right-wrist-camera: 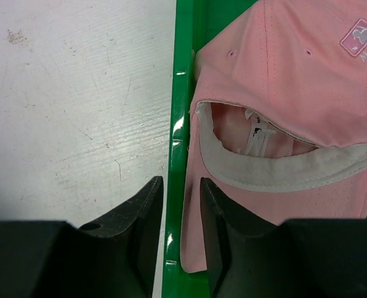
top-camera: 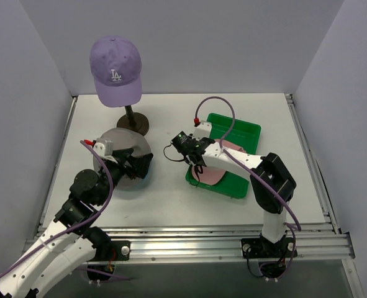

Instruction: Stack the hats

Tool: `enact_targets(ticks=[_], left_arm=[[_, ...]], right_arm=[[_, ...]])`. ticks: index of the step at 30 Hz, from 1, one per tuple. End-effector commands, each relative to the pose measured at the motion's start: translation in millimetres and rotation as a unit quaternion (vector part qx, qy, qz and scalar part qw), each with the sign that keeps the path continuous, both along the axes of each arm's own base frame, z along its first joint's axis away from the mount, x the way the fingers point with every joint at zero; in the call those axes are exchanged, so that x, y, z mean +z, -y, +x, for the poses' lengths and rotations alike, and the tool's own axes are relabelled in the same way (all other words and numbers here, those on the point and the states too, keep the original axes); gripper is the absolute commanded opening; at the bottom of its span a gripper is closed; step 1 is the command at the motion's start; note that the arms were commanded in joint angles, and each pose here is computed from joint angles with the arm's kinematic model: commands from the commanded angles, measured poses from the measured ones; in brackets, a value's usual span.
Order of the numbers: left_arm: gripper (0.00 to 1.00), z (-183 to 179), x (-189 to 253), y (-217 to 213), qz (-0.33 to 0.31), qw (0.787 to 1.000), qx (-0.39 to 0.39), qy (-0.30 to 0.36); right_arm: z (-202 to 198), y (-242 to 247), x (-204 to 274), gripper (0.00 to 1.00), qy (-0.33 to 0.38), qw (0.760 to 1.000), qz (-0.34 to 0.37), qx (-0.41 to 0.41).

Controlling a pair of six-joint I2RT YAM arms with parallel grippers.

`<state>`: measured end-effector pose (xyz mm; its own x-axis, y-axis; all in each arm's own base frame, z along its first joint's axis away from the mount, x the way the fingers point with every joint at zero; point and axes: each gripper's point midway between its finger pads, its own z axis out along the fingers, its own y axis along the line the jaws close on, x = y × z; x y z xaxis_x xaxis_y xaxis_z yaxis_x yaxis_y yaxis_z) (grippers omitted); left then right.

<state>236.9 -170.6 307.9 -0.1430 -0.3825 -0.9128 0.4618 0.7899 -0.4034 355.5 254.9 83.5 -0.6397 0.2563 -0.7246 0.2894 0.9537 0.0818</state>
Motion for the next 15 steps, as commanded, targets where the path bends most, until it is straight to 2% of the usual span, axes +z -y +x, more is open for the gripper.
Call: enact_targets(ticks=[1,10,15], left_arm=[[0.94,-2.5,14.1,0.7,-0.010,1.000,-0.005,0.025],[0.94,-3.8,16.1,1.8,-0.013,1.000,-0.010,0.027],[0.94,-2.4,14.4,-0.4,-0.008,1.000,-0.002,0.023]], right_arm=[[1.5,10.4,1.9,0.26,0.007,0.999,-0.034,-0.015],[-6.8,25.0,-8.9,0.25,0.002,0.999,-0.040,-0.030],[-13.2,31.3,-15.5,0.20,-0.001,0.998,-0.040,-0.042]])
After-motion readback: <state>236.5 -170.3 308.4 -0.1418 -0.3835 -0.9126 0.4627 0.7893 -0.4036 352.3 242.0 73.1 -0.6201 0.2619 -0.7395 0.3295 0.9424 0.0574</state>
